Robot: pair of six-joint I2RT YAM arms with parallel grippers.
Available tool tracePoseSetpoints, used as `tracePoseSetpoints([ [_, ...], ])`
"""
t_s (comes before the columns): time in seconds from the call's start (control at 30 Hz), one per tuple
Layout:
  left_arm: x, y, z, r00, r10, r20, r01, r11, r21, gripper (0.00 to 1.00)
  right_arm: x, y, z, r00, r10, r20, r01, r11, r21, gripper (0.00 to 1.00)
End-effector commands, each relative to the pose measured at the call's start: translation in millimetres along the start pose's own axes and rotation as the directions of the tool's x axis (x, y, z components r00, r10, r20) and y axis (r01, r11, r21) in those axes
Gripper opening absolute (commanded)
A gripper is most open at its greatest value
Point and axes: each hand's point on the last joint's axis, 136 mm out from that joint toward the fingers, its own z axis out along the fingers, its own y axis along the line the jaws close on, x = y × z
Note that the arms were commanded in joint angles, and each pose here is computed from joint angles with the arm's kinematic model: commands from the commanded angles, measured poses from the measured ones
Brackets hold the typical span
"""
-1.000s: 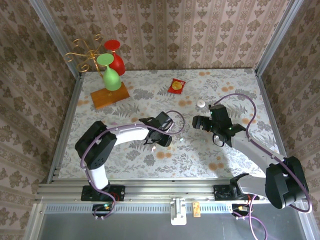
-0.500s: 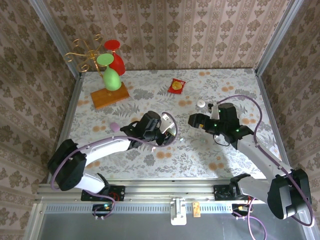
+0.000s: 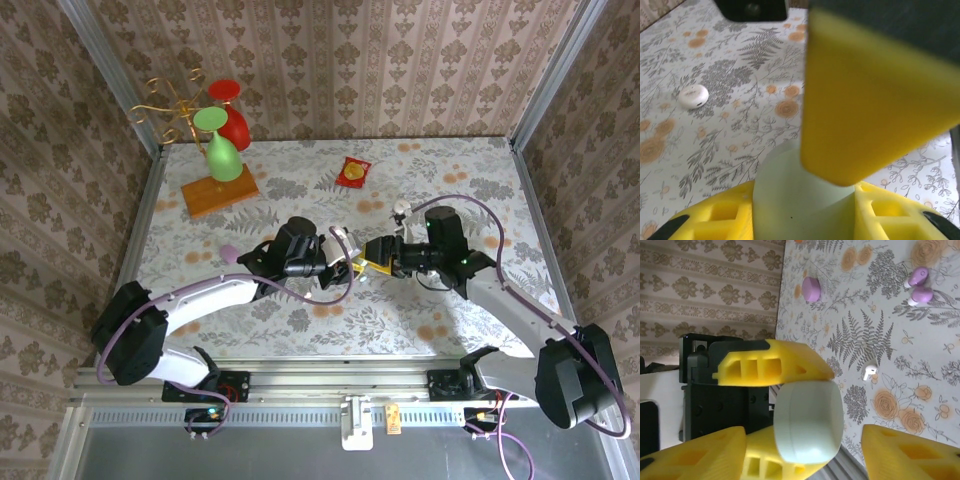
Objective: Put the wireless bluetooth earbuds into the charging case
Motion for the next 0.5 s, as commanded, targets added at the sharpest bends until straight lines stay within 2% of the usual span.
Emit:
tracePoseSetpoints([
  [0.0, -26, -14, -9, 0.994, 0.055, 0.09, -0.061, 0.996, 0.067, 0.29, 3, 10, 3, 1.0, -0.004, -0.027, 0.003, 0.999, -0.049, 0.5],
  [0.23, -33, -13, -10, 0.993, 0.049, 0.11, -0.056, 0.996, 0.063, 0.29, 5, 10, 2, 0.999, 0.003, -0.038, -0.005, 0.999, -0.043, 0.27],
  [0.3, -35, -10, -10, 0.992, 0.049, 0.115, -0.055, 0.997, 0.048, 0.33, 5, 10, 0, 0.999, 0.011, -0.035, -0.012, 0.999, -0.046, 0.21],
  [0.33, -35, -8, -11, 0.992, 0.047, 0.119, -0.052, 0.998, 0.035, 0.38, 5, 12, 0, 0.999, 0.016, -0.032, -0.017, 0.998, -0.053, 0.2],
  [0.4, -37, -4, -12, 0.989, 0.05, 0.142, -0.051, 0.999, 0.004, 0.59, 1, 17, -3, 0.999, 0.032, -0.018, -0.033, 0.996, -0.083, 0.2],
  [0.47, -43, 0, -17, 0.982, 0.049, 0.184, -0.046, 0.999, -0.019, 0.74, -6, 24, -7, 0.999, 0.051, -0.001, -0.051, 0.99, -0.132, 0.19],
])
